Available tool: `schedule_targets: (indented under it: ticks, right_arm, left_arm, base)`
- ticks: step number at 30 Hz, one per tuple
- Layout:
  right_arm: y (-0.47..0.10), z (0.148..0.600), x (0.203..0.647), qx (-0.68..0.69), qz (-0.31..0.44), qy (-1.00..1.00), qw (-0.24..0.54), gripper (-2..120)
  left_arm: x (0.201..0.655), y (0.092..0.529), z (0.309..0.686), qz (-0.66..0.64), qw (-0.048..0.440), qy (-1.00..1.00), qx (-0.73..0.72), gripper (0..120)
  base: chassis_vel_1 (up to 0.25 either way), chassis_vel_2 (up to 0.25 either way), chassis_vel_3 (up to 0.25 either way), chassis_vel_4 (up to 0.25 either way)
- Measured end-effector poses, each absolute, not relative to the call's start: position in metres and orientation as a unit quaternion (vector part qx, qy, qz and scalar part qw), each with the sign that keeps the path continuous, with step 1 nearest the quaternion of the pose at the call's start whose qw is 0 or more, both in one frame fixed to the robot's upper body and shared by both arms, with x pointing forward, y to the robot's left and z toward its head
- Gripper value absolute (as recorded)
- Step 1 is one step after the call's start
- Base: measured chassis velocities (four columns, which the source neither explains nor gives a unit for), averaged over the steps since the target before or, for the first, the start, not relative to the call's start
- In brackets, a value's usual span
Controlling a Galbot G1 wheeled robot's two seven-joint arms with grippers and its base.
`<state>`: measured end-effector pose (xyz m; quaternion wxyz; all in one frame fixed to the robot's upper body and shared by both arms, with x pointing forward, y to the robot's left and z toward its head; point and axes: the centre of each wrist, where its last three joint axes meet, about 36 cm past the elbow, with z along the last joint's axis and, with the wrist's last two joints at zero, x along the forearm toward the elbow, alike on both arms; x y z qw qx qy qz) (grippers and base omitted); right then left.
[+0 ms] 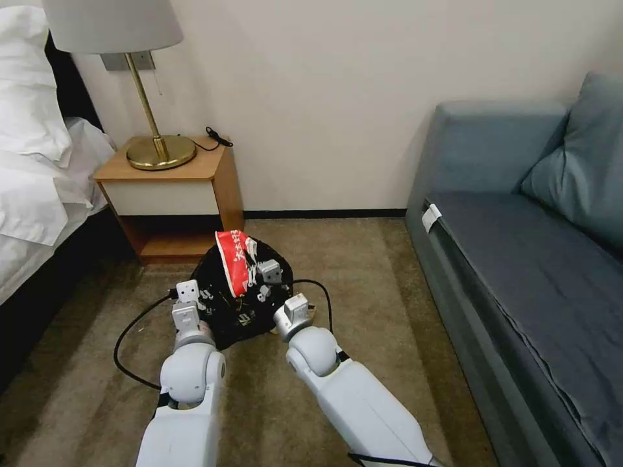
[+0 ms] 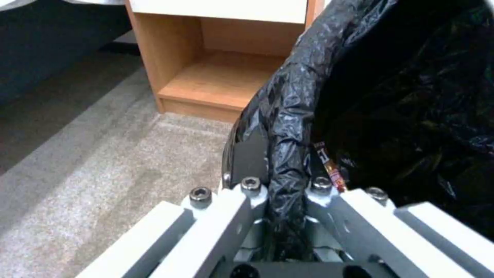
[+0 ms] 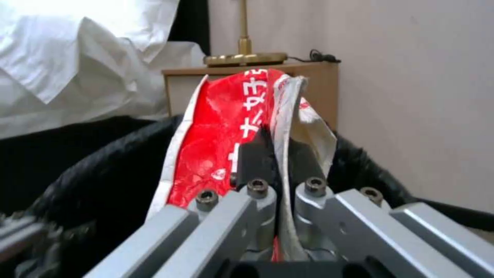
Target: Pick up the trash bin, then pick up the garbage on the floor and place it into the trash bin.
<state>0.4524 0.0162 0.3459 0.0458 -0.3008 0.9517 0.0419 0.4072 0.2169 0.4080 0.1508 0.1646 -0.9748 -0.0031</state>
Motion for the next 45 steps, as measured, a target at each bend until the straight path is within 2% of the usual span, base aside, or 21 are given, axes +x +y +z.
schedule_targets:
  ticks: [6, 8, 12, 15, 17, 18, 22, 25, 26, 28, 29, 31, 41, 45]
  right_arm:
    - [0.016, 0.337, 0.447, -0.302, 0.033, 0.952, 0.034, 2]
    - [0.016, 0.335, 0.446, -0.301, 0.029, 0.953, 0.033, 14]
    - [0.018, 0.334, 0.446, -0.301, 0.029, 0.953, 0.032, 23]
    - [0.019, 0.334, 0.445, -0.302, 0.030, 0.952, 0.030, 41]
    - [0.020, 0.333, 0.445, -0.302, 0.030, 0.952, 0.030, 44]
    - [0.020, 0.334, 0.445, -0.302, 0.030, 0.952, 0.030, 52]
    - [0.019, 0.334, 0.446, -0.301, 0.031, 0.953, 0.031, 61]
    - [0.019, 0.336, 0.446, -0.302, 0.032, 0.952, 0.032, 76]
    - [0.019, 0.336, 0.446, -0.302, 0.032, 0.952, 0.032, 76]
    - [0.020, 0.335, 0.445, -0.298, 0.033, 0.953, 0.031, 87]
    - [0.020, 0.335, 0.445, -0.298, 0.033, 0.953, 0.031, 87]
    - [0.020, 0.336, 0.446, -0.296, 0.035, 0.954, 0.029, 96]
    - [0.018, 0.333, 0.447, -0.304, 0.017, 0.952, 0.035, 100]
    - [0.015, 0.324, 0.447, -0.324, -0.021, 0.945, 0.051, 100]
  left_arm:
    - [0.408, 0.220, 0.409, -0.003, 0.150, -0.974, 0.168, 1]
    - [0.408, 0.221, 0.409, -0.003, 0.150, -0.974, 0.168, 1]
    - [0.408, 0.221, 0.409, -0.003, 0.149, -0.974, 0.168, 1]
    - [0.408, 0.223, 0.410, -0.004, 0.148, -0.974, 0.169, 1]
    - [0.409, 0.223, 0.410, -0.004, 0.148, -0.974, 0.169, 1]
    - [0.409, 0.223, 0.410, -0.004, 0.147, -0.975, 0.169, 1]
    - [0.409, 0.223, 0.411, -0.004, 0.148, -0.974, 0.169, 1]
    - [0.410, 0.223, 0.411, -0.004, 0.148, -0.974, 0.169, 1]
    - [0.410, 0.223, 0.411, -0.004, 0.148, -0.974, 0.169, 1]
    - [0.410, 0.223, 0.411, -0.004, 0.148, -0.974, 0.169, 1]
    - [0.410, 0.223, 0.411, -0.004, 0.148, -0.974, 0.169, 1]
    - [0.410, 0.223, 0.412, -0.004, 0.147, -0.974, 0.169, 1]
    - [0.409, 0.224, 0.413, -0.003, 0.146, -0.974, 0.170, 1]
    - [0.410, 0.224, 0.413, -0.003, 0.146, -0.975, 0.170, 1]
  base:
    - [0.000, 0.000, 0.000, 0.000]
    - [0.000, 0.000, 0.000, 0.000]
    - [0.000, 0.000, 0.000, 0.000]
    - [0.000, 0.000, 0.000, 0.000]
    - [0.000, 0.000, 0.000, 0.000]
    - [0.000, 0.000, 0.000, 0.000]
    - [0.000, 0.000, 0.000, 0.000]
    - [0.000, 0.000, 0.000, 0.000]
    - [0.000, 0.000, 0.000, 0.000]
    - [0.000, 0.000, 0.000, 0.000]
    - [0.000, 0.000, 0.000, 0.000]
    - [0.000, 0.000, 0.000, 0.000]
    - [0.000, 0.000, 0.000, 0.000]
    - [0.000, 0.000, 0.000, 0.000]
